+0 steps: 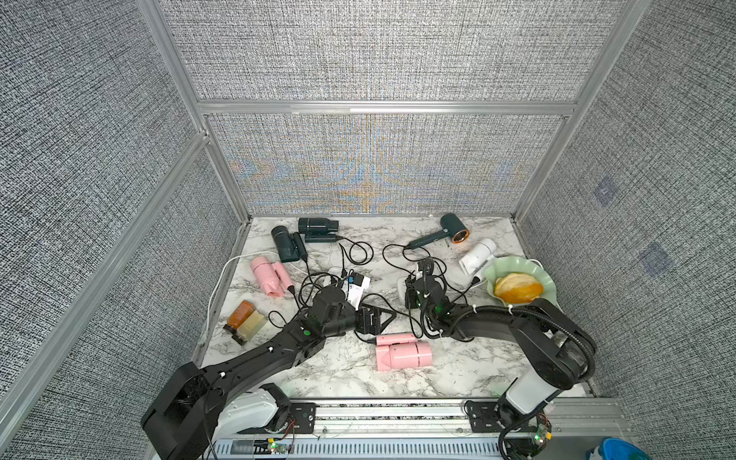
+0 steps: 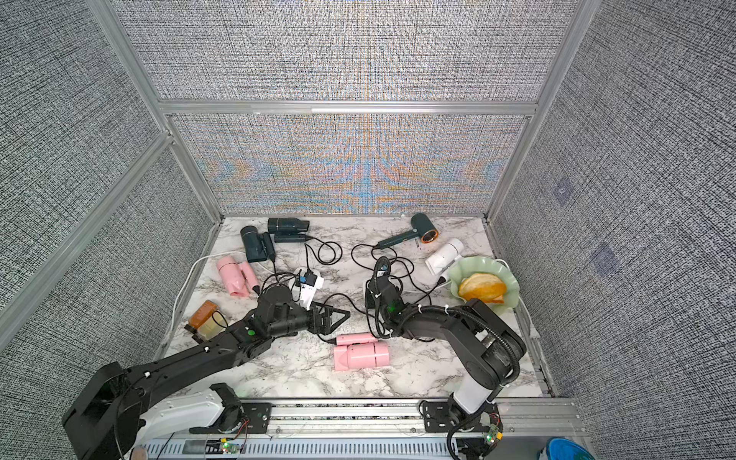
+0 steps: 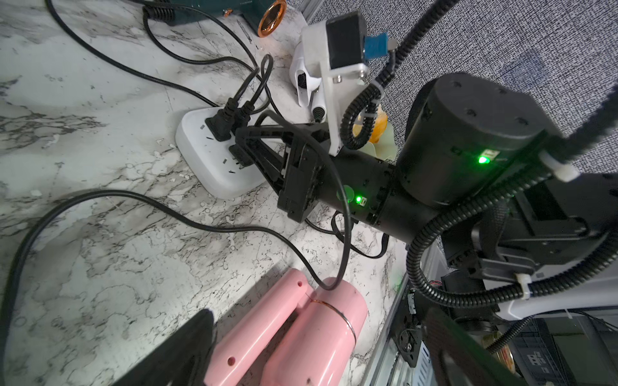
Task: Charge the blow dryers
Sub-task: Insert the plug into the socket.
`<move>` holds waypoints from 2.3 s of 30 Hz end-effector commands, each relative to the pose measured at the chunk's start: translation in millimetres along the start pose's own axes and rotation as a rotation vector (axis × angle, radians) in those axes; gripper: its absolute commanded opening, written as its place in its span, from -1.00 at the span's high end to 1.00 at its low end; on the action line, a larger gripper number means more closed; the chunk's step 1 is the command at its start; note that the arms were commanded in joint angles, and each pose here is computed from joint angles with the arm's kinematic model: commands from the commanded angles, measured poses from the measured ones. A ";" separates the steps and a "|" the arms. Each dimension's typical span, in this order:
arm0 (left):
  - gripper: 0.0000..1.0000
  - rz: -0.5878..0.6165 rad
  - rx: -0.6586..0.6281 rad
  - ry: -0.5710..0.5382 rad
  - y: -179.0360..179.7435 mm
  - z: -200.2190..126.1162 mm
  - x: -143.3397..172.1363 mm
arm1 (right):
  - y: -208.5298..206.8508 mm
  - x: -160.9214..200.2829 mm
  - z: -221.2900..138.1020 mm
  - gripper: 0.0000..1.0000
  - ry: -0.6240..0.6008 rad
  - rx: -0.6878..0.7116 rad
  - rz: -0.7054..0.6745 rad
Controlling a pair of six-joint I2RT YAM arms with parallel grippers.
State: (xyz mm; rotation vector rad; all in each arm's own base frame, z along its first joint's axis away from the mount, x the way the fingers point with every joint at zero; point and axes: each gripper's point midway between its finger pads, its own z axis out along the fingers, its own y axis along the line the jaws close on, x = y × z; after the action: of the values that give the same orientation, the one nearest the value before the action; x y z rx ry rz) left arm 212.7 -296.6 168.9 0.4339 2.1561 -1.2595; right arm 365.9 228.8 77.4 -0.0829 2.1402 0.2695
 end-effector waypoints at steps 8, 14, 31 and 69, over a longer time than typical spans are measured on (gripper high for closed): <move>-0.99 0.022 -0.021 -0.030 -0.7 -1.3 -10.0 | -20.7 16.5 -5.5 1.00 0.076 0.093 -0.048; -0.97 0.030 -0.033 -0.039 -1.4 -4.9 -12.5 | -17.0 19.0 -2.0 1.00 0.097 0.079 -0.040; -0.96 0.015 -0.047 -0.039 4.2 -5.7 -7.9 | -28.3 48.2 -5.6 1.00 0.133 0.085 -0.003; -0.97 0.049 -0.083 -0.090 1.1 -15.3 -23.0 | -49.6 54.0 -13.4 1.00 0.217 0.204 0.005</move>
State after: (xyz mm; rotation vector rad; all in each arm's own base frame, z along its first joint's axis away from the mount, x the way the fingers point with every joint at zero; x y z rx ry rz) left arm 224.1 -284.3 186.6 0.3737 2.1182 -1.1632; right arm 355.5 211.7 64.2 0.0188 2.2277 0.2759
